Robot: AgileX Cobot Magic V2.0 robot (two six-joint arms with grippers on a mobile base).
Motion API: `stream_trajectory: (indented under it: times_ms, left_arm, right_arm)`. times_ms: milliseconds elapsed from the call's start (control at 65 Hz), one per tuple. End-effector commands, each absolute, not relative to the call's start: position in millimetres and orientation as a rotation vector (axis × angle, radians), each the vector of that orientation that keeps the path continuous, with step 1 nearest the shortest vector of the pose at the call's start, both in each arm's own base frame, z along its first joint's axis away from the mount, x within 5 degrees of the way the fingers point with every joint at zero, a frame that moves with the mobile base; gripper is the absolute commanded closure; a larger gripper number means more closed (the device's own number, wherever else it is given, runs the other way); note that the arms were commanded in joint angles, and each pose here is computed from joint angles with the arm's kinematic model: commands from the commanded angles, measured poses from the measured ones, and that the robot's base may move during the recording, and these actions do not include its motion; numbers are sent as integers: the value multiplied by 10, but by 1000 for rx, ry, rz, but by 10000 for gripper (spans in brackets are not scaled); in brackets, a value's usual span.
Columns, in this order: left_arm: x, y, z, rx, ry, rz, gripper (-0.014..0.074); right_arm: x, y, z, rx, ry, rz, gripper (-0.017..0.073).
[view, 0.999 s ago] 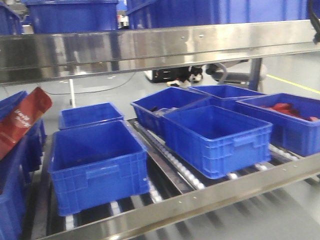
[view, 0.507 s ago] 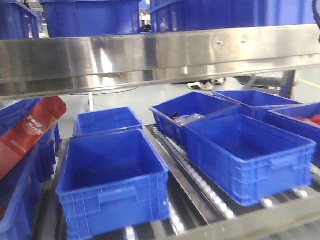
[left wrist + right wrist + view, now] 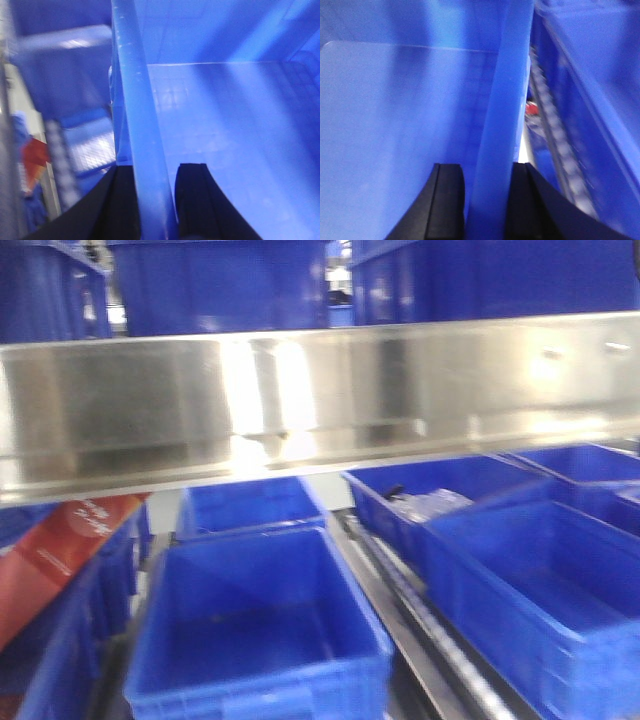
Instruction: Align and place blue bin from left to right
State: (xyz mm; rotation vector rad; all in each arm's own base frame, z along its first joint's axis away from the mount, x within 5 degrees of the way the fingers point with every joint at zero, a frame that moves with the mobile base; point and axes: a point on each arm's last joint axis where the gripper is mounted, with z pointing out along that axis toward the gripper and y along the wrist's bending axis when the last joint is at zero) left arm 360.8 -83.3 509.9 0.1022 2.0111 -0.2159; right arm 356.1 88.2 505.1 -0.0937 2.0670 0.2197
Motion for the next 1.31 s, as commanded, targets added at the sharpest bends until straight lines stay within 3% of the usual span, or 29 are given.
stream_trajectory:
  times_ms: [0,1292]
  left_arm:
    - [3514,-846,5311,110,1882,-255,705]
    - [3514,-846,5311,110,1882,-255,705]
  right_arm:
    - [3490,900,5267,-107,1919,265,620]
    - [3490,900,5267,-107,1919,265,620]
